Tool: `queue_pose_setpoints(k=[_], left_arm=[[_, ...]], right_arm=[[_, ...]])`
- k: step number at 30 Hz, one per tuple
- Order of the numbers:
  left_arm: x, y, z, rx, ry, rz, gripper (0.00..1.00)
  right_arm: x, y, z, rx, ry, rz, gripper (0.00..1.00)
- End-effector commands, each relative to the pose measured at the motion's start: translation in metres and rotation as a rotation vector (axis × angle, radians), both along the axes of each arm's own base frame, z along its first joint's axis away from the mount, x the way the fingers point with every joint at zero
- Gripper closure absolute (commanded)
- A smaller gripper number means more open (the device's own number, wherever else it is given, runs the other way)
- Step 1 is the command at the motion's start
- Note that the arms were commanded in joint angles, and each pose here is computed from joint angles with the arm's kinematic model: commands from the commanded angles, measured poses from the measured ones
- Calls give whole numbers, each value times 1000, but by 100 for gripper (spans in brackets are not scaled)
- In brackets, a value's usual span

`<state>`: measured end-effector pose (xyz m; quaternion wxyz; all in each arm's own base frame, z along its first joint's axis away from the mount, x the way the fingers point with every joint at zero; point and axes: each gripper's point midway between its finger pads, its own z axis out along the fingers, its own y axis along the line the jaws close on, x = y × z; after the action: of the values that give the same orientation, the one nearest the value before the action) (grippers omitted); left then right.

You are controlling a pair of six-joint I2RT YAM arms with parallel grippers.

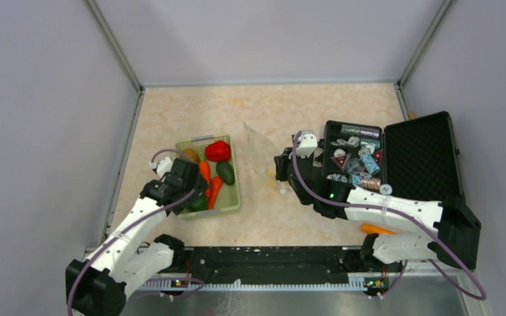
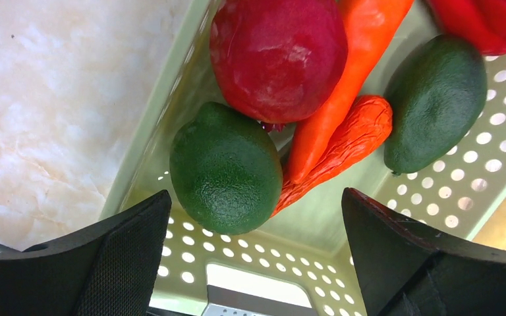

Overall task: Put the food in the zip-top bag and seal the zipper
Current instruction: Pick up the fake fruit from the bin.

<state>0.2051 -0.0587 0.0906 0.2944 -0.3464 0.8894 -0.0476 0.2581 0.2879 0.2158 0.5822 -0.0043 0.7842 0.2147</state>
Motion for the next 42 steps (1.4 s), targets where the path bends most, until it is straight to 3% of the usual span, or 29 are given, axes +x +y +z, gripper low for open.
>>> queue_pose_setpoints(k=[1, 10, 16, 26, 42], left_arm=[[0, -1, -1, -27, 18, 53, 1], [-9, 22, -9, 80, 78, 150, 6], [-3, 12, -17, 71, 123, 111, 8], [-1, 11, -25, 54, 103, 123, 23], [1, 20, -35, 101, 97, 156, 23]], right_arm=[[3, 1, 21, 61, -25, -29, 100], [3, 1, 21, 67, -19, -33, 100], [3, 4, 20, 72, -14, -27, 100], [2, 2, 20, 68, -10, -31, 100], [1, 5, 16, 70, 4, -21, 100]])
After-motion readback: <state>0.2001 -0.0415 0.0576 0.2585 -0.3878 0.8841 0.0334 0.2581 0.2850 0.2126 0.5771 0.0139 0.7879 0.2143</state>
